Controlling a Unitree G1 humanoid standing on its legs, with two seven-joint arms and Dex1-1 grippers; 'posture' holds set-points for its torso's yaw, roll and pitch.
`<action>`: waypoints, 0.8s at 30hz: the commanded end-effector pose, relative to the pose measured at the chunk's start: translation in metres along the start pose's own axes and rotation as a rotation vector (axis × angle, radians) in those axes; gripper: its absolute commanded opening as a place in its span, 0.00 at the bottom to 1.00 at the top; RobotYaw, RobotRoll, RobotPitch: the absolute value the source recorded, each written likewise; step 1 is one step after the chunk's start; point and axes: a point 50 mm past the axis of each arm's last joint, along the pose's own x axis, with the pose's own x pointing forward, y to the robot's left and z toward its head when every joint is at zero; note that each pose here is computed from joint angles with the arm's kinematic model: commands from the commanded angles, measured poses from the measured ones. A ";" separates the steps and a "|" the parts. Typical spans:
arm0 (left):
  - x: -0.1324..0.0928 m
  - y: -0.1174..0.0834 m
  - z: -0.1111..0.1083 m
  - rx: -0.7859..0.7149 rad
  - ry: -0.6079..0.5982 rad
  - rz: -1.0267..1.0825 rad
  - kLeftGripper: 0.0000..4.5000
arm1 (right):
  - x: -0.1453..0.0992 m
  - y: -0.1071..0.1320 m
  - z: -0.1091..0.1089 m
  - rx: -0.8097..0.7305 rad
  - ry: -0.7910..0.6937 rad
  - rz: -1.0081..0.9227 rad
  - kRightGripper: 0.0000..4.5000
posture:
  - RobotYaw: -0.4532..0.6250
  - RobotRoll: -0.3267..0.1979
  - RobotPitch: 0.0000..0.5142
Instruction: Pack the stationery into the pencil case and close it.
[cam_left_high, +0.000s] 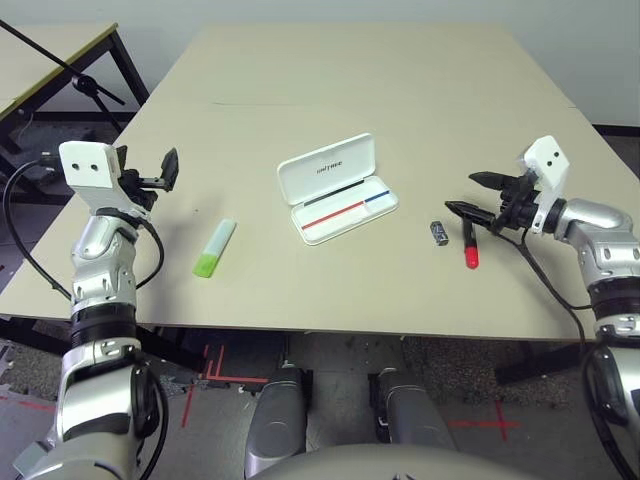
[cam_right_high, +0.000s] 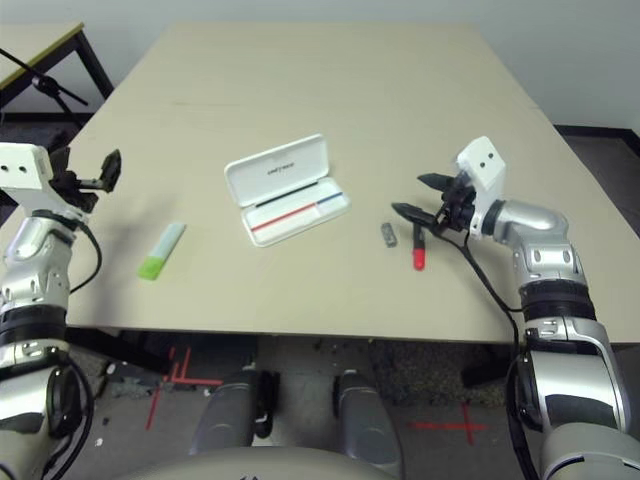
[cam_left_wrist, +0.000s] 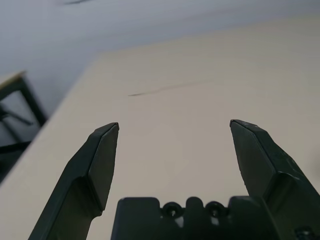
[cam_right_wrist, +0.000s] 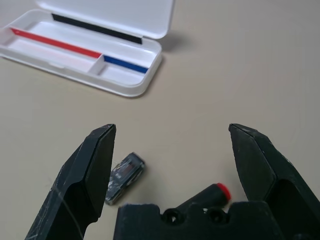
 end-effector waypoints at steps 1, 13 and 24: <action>-0.004 -0.038 0.013 -0.013 0.026 -0.291 0.99 | 0.002 0.004 -0.002 -0.006 0.017 0.020 1.00 | 0.50 0.62 0.21; -0.017 -0.114 0.017 0.044 0.248 -0.868 0.99 | 0.006 0.007 -0.005 -0.019 0.038 0.049 1.00 | 0.50 0.62 0.20; 0.016 -0.143 -0.011 0.151 0.404 -0.968 0.99 | 0.011 0.006 -0.002 -0.047 0.018 0.030 1.00 | 0.48 0.62 0.19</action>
